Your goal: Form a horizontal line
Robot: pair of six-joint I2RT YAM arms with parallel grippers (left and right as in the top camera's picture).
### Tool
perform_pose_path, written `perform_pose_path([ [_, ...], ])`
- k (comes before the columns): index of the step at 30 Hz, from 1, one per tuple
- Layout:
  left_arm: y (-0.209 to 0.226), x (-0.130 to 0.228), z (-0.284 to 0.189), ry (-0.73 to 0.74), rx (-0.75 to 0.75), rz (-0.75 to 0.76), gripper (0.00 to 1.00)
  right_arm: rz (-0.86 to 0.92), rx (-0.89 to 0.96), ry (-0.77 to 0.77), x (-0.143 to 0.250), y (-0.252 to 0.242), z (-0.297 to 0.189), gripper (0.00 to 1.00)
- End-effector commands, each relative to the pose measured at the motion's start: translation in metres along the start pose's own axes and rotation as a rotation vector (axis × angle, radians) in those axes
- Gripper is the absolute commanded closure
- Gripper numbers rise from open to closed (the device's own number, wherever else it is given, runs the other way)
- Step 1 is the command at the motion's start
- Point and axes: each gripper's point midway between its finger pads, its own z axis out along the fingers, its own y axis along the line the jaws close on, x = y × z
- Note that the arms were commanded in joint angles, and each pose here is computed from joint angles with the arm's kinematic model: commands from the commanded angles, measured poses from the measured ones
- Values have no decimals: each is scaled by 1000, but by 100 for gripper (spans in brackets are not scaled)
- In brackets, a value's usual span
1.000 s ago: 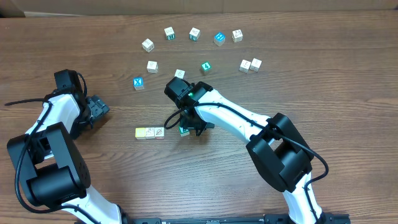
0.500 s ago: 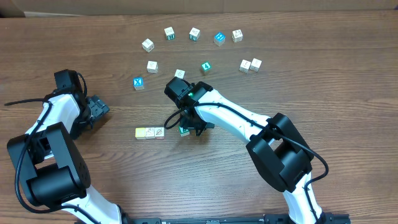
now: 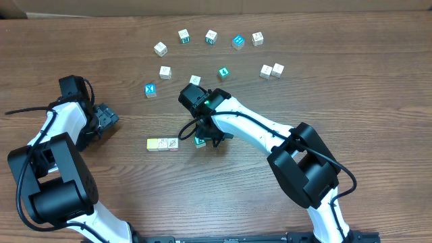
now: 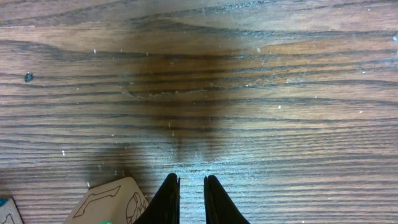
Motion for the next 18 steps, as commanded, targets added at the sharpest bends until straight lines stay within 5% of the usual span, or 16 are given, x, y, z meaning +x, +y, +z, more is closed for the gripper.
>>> perform_pose_path([
  [1, 1, 8, 6, 24, -17, 10, 0, 5, -7, -28, -5, -2, -10, 88],
  [18, 1, 8, 6, 24, -17, 10, 0, 4, -2, -34, -6, -2, -10, 88],
])
